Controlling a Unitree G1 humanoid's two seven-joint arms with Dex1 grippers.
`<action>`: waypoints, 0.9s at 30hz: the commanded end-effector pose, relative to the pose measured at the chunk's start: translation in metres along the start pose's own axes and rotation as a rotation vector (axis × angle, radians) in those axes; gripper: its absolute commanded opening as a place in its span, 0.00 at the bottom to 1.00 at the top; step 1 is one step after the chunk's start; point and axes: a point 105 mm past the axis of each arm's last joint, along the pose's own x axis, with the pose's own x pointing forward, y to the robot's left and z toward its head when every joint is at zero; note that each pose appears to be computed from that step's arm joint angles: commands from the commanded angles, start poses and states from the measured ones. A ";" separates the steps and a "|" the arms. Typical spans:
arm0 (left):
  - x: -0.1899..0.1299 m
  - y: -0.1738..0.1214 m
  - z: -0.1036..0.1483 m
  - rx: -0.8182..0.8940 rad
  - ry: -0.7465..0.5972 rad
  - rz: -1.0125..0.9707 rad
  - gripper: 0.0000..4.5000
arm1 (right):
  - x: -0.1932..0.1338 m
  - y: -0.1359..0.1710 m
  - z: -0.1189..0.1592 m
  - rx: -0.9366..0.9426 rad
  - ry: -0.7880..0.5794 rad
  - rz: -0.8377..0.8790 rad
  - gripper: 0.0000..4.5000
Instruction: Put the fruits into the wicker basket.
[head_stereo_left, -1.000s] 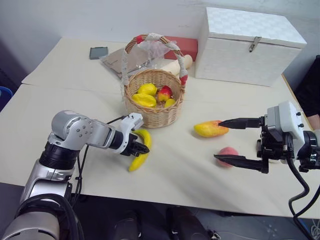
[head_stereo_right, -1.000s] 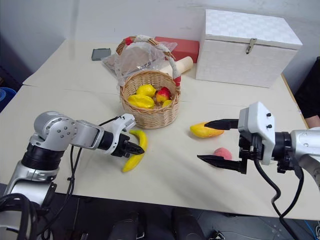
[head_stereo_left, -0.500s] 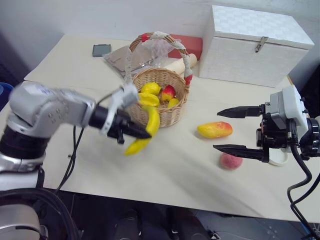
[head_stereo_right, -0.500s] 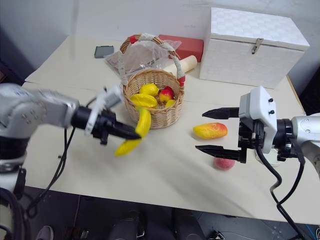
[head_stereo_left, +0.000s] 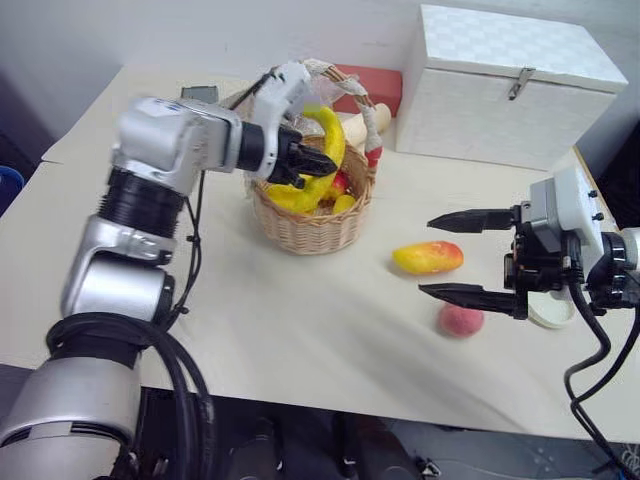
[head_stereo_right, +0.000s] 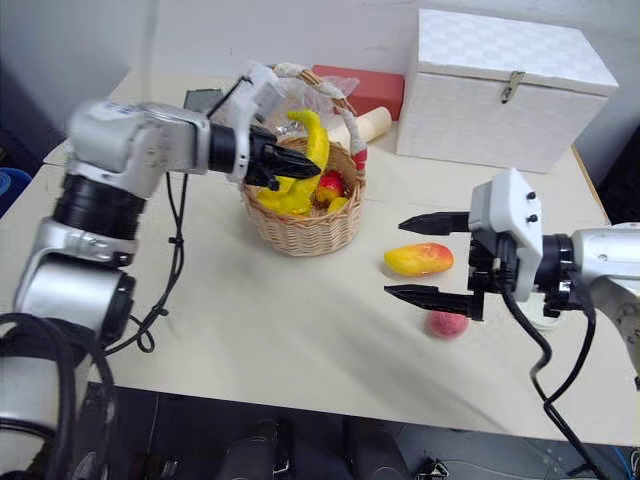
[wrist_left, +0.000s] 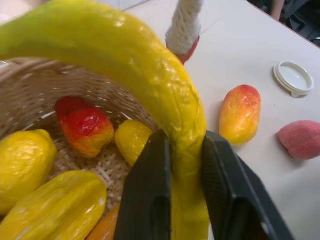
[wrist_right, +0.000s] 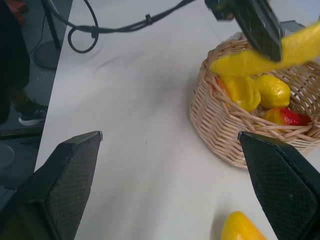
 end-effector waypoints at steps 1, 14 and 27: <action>-0.009 0.008 0.010 0.026 -0.013 0.058 0.47 | -0.002 0.002 0.010 -0.033 -0.017 -0.003 1.00; -0.066 -0.026 0.014 0.023 -0.184 -0.182 0.99 | -0.009 -0.011 -0.006 -0.045 0.069 -0.076 1.00; -0.132 -0.088 -0.046 0.504 -0.161 -0.562 0.99 | -0.064 -0.010 -0.089 0.180 0.242 -0.401 1.00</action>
